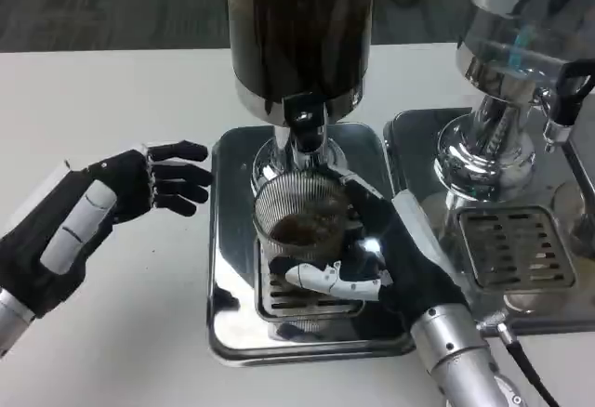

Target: Grasp the cup under the faucet to collect the drink, then remove the cup.

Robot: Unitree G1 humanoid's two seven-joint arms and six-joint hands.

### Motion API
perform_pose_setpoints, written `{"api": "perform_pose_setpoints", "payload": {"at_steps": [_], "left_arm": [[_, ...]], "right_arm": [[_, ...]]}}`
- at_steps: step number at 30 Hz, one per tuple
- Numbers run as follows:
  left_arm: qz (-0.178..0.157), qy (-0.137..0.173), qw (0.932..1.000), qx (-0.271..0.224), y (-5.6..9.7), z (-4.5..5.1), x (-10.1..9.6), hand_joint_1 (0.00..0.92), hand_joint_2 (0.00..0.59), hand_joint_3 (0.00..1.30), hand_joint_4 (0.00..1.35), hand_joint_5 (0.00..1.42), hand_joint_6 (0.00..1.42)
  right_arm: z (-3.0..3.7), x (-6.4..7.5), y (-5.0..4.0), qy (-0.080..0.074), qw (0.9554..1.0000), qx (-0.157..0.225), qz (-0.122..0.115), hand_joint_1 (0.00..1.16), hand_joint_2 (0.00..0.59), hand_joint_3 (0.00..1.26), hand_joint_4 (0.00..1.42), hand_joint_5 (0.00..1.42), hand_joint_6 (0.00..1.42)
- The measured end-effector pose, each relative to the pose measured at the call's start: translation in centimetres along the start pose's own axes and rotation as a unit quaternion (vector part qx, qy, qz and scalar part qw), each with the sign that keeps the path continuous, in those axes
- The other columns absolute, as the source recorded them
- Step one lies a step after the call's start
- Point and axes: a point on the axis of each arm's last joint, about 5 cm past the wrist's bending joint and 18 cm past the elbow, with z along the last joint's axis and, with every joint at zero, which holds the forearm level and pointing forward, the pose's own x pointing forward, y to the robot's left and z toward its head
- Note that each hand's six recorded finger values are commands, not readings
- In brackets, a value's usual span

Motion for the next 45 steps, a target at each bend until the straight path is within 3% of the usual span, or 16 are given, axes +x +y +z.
{"api": "perform_pose_setpoints", "payload": {"at_steps": [8,17,28,37,45], "left_arm": [[0.006,0.007,1.0,-0.003,-0.1,-0.17,-0.5,0.0,0.148,0.35,0.41,0.42,0.48],[0.005,0.008,1.0,-0.003,-0.2,-0.15,-0.5,0.0,0.146,0.34,0.41,0.42,0.48],[0.004,0.009,0.9999,-0.004,-0.2,-0.19,-0.5,0.0,0.151,0.34,0.42,0.43,0.48],[0.002,0.012,0.9999,-0.008,-0.3,-0.35,-0.4,0.0,0.151,0.34,0.43,0.43,0.48],[-0.008,0.012,0.9998,-0.01,-0.5,-0.43,-0.1,0.0,0.151,0.34,0.43,0.43,0.48]], "right_arm": [[-0.01,-0.3,0.62,-0.001,0.9997,-0.007,-0.024,0.9,0.137,0.37,0.46,0.58,0.81],[-0.32,-0.7,1.47,-0.004,0.9975,-0.007,-0.071,0.92,0.162,0.45,0.54,0.68,0.97],[-0.82,-1.7,1.93,-0.011,0.995,0.001,-0.1,0.88,0.172,0.5,0.58,0.77,1.09],[-1.31,-2.8,1.59,-0.002,0.9921,0.007,-0.125,0.85,0.18,0.52,0.6,0.8,1.13],[-1.31,-3.6,1.06,-0.003,0.9879,0.005,-0.155,0.86,0.18,0.53,0.61,0.82,1.16]]}}
